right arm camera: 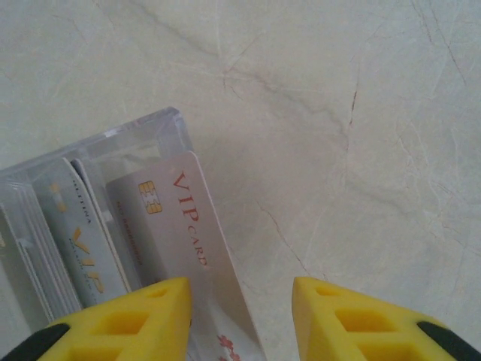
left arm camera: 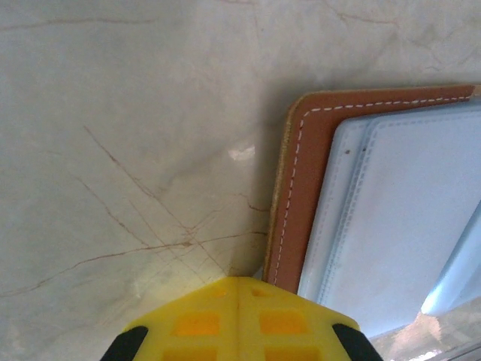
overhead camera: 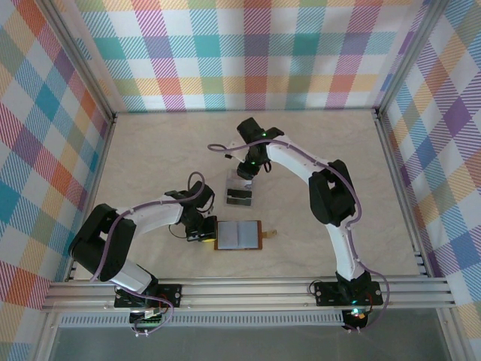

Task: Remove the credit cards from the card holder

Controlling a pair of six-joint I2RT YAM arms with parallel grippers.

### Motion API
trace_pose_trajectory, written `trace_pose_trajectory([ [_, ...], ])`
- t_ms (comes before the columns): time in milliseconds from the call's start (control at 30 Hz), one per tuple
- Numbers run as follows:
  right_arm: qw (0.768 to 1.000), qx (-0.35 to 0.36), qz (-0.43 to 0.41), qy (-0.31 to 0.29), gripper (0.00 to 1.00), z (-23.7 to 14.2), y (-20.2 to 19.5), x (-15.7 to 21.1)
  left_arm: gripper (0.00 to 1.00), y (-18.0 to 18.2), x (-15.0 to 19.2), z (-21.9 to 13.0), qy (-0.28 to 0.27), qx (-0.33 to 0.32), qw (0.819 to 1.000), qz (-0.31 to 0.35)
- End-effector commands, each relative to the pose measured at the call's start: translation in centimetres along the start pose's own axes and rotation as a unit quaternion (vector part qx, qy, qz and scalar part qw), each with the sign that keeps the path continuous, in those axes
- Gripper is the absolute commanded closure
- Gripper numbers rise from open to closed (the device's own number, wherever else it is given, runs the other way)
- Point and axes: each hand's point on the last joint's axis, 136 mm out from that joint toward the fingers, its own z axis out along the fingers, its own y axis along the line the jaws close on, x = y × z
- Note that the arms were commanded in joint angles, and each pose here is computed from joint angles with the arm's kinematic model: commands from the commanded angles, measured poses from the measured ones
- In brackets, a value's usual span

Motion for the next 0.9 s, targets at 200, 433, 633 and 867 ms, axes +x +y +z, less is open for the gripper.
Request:
trace_pose_trajectory([
  [200,0.985,-0.037,0.146,-0.084,0.62,-7.0,3.8,-1.5,1.0,-1.2,1.0,-0.5,-0.001,0.035,0.999,-0.004],
  [433,0.944,-0.119,0.3,-0.074,0.74,-8.0,11.3,0.0,1.0,-1.6,0.1,-1.5,-0.028,0.043,0.999,-0.01],
  [633,0.871,-0.206,0.446,-0.01,0.84,-6.7,16.9,2.0,1.0,-3.0,0.1,-1.9,-0.021,0.091,0.996,-0.006],
  [867,0.825,-0.248,0.507,0.029,0.84,-3.2,20.5,3.3,1.0,-2.8,0.6,-1.0,-0.003,0.098,0.995,-0.003],
])
